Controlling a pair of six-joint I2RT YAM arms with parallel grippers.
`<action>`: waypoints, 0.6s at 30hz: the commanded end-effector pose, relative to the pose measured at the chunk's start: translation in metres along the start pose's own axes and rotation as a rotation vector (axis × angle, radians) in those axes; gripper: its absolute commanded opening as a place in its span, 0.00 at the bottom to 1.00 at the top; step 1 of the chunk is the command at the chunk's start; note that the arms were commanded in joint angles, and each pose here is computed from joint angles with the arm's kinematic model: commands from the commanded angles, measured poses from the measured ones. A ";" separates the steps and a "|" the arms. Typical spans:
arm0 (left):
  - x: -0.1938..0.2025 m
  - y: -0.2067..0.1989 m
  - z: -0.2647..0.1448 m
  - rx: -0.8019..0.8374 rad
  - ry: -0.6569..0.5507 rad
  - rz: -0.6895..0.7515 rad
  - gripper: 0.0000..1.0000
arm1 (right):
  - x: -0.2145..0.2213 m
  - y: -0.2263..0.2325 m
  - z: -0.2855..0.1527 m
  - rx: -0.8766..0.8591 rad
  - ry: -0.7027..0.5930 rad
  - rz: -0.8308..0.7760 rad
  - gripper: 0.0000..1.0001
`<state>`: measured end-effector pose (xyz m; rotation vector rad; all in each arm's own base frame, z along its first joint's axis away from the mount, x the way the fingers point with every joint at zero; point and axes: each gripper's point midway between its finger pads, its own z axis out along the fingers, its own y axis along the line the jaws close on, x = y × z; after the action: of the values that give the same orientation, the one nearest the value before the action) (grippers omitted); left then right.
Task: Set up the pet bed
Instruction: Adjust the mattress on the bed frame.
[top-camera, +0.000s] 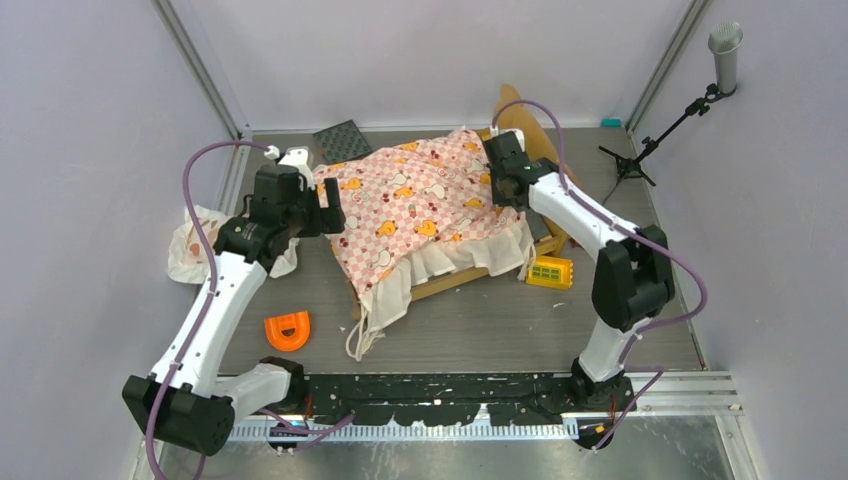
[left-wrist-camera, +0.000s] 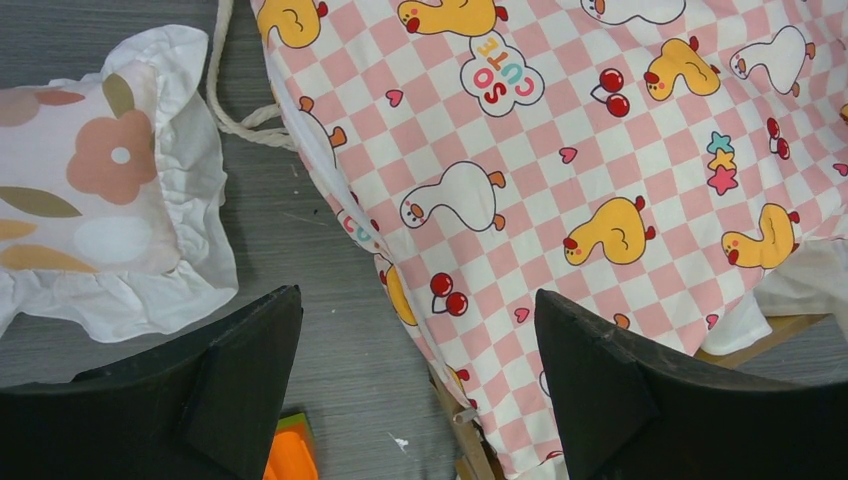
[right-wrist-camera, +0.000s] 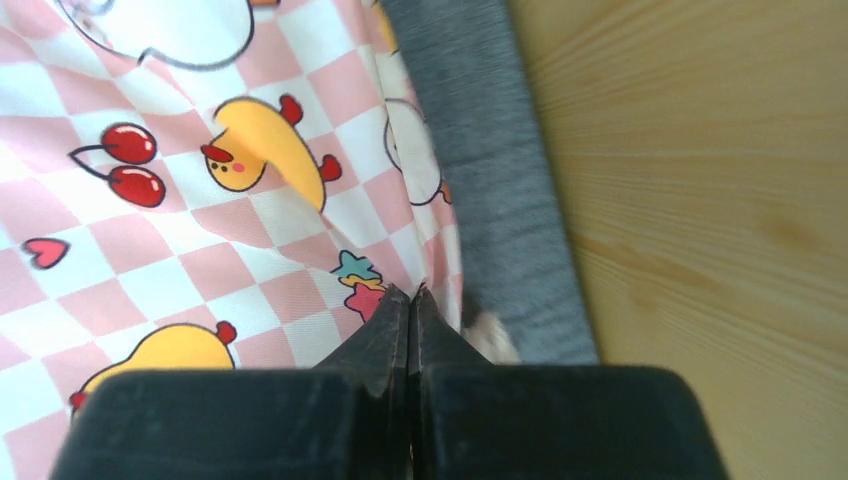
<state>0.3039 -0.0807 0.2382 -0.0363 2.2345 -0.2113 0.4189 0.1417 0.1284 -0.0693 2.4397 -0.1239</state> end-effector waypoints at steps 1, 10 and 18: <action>-0.010 -0.006 -0.008 0.033 -0.044 -0.011 0.88 | -0.042 -0.039 -0.065 0.095 -0.179 0.072 0.01; -0.005 -0.013 -0.004 0.070 -0.016 -0.023 0.86 | -0.039 -0.067 -0.098 0.179 -0.211 0.105 0.01; -0.001 -0.018 -0.002 0.097 0.006 -0.016 0.85 | -0.033 -0.083 -0.113 0.233 -0.237 0.147 0.01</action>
<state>0.3006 -0.0903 0.2394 -0.0150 2.2392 -0.2782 0.3821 0.0900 0.2148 0.0919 2.2609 -0.2651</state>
